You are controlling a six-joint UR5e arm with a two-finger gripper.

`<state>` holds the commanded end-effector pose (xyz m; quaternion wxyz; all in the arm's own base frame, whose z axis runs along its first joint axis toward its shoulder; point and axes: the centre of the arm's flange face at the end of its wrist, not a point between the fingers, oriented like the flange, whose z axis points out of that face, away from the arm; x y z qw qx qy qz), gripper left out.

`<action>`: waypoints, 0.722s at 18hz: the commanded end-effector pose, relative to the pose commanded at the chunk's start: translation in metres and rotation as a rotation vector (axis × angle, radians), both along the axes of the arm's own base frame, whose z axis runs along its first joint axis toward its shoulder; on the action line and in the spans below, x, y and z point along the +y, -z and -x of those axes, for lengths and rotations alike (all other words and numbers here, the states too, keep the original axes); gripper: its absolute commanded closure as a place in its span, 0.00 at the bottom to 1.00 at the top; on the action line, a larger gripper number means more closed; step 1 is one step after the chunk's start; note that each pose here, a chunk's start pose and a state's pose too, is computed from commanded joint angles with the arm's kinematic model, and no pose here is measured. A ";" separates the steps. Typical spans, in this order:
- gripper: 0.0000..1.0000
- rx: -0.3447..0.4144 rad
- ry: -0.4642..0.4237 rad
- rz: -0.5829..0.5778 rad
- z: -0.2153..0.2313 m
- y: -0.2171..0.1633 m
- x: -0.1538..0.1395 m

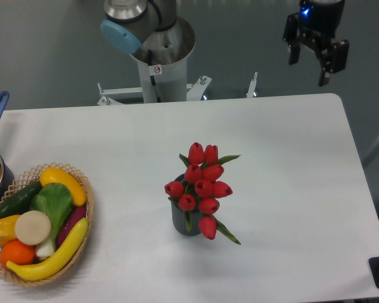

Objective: Pick up the flowers from the vase
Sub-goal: 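Open the gripper and lower it slightly above the table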

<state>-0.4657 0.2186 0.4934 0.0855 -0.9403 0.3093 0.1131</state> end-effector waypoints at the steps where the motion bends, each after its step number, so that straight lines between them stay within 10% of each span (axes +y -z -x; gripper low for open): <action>1: 0.00 0.000 0.003 0.001 0.000 0.001 -0.001; 10: 0.00 -0.028 -0.007 -0.032 -0.004 0.010 0.004; 13: 0.00 -0.077 -0.136 -0.105 -0.004 0.017 0.005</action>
